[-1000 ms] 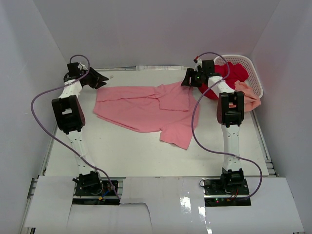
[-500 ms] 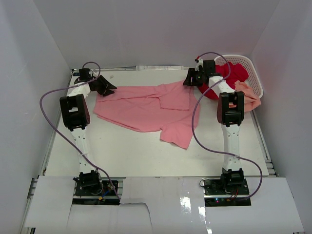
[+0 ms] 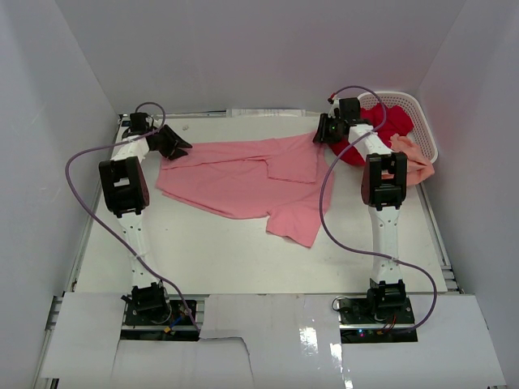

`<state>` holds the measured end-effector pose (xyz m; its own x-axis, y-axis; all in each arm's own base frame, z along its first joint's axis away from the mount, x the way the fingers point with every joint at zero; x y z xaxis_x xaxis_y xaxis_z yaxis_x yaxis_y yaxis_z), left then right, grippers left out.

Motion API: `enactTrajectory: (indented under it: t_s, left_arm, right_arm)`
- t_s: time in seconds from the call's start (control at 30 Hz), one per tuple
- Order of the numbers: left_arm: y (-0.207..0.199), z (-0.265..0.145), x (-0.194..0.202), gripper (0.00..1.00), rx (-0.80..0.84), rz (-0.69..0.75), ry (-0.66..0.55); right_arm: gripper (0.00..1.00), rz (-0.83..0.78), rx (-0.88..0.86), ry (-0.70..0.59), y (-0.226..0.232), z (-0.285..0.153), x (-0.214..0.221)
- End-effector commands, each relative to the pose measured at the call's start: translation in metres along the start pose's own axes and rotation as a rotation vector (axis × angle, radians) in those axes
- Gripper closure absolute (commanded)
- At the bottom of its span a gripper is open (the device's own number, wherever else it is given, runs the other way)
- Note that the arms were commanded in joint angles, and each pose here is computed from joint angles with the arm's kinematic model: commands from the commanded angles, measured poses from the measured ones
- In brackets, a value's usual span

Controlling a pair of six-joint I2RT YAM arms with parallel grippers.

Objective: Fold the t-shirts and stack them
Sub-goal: Fold the flattened tshirt in 1/3 of the way

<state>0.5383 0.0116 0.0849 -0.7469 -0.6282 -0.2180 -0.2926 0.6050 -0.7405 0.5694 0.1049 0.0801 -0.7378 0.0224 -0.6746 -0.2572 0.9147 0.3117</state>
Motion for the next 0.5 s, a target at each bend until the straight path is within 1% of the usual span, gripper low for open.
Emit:
enactTrajectory:
  t_s: [0.0, 0.07, 0.13, 0.17, 0.23, 0.3, 0.37, 0.4, 0.43, 0.47]
  left_arm:
    - [0.011, -0.004, -0.011, 0.51, -0.061, 0.004, -0.035]
    - [0.011, -0.005, -0.013, 0.51, -0.06, 0.002, -0.04]
    - [0.006, -0.007, -0.016, 0.51, -0.049, 0.001, -0.044]
    - [0.004, -0.008, -0.018, 0.5, -0.04, 0.0, -0.048]
    - [-0.012, -0.014, -0.025, 0.5, 0.01, -0.002, -0.056]
    - [-0.032, -0.023, -0.036, 0.48, 0.055, 0.015, -0.084]
    - [-0.054, -0.035, -0.043, 0.46, 0.107, 0.034, -0.102]
    - [-0.064, -0.043, -0.048, 0.46, 0.127, 0.05, -0.12]
    - [-0.085, -0.059, -0.056, 0.46, 0.161, 0.086, -0.157]
    - [-0.094, -0.07, -0.059, 0.46, 0.175, 0.103, -0.177]
  right_arm:
    - [0.59, 0.012, 0.101, 0.054, -0.021, -0.01, 0.008]
    - [0.57, 0.012, 0.103, 0.047, -0.022, -0.012, 0.005]
    - [0.48, 0.008, 0.093, 0.026, -0.019, -0.016, -0.003]
    - [0.45, 0.009, 0.084, 0.019, -0.018, -0.016, -0.006]
    - [0.38, 0.01, 0.053, -0.008, -0.012, -0.021, -0.016]
    - [0.36, -0.003, 0.022, -0.07, -0.002, -0.033, -0.037]
    - [0.33, -0.009, 0.003, -0.109, 0.004, -0.044, -0.048]
    - [0.31, -0.021, -0.016, -0.14, 0.011, -0.056, -0.058]
    - [0.3, -0.035, -0.023, -0.17, 0.015, -0.062, -0.066]
    - [0.29, -0.05, -0.024, -0.187, 0.017, -0.069, -0.071]
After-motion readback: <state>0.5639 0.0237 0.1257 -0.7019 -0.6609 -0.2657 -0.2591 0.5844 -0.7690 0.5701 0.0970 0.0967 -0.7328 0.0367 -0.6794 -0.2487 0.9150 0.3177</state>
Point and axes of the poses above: each gripper's point midway between its finger pads, its own z axis out along the fingers, its own y axis along the line the jaws close on, x = y × z, the point moved 7 cm from there along -z, back along the fingers, and after that the axes turned 1 degree about -z, right-handed, at the moved point
